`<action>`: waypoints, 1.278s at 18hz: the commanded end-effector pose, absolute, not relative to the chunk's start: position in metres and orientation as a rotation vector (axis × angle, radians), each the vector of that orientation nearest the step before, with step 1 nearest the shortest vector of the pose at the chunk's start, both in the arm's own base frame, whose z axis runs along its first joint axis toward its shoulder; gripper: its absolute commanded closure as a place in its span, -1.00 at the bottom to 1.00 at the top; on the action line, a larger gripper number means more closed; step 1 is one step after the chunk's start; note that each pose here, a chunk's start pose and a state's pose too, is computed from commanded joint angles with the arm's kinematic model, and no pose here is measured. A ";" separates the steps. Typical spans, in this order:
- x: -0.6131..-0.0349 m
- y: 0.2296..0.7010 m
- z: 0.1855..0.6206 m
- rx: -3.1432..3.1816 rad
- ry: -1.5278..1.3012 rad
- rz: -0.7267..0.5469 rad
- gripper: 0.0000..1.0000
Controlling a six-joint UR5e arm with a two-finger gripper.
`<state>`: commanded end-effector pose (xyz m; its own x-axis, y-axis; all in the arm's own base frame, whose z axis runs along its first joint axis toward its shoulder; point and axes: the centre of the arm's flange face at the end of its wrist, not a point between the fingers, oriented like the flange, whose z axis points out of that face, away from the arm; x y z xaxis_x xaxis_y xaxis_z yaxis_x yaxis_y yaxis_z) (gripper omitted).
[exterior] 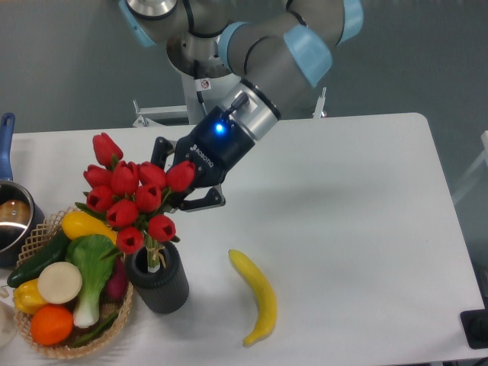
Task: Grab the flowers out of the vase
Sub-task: 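Lift the gripped tulips straight up out of the black vase, then carry the tulip bunch away from the vase over the open table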
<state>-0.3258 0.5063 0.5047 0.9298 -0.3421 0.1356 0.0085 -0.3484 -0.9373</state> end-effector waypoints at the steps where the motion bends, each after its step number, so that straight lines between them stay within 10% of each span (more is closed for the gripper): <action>1: -0.328 0.503 0.508 -1.893 0.238 -0.365 1.00; 13: -0.371 0.442 0.549 -1.856 0.111 -0.269 1.00; 23: -0.462 0.375 0.486 -2.298 0.037 0.266 1.00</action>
<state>-0.4620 0.3755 0.4862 0.9775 0.0581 -0.2029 -0.1111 -0.6757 -0.7287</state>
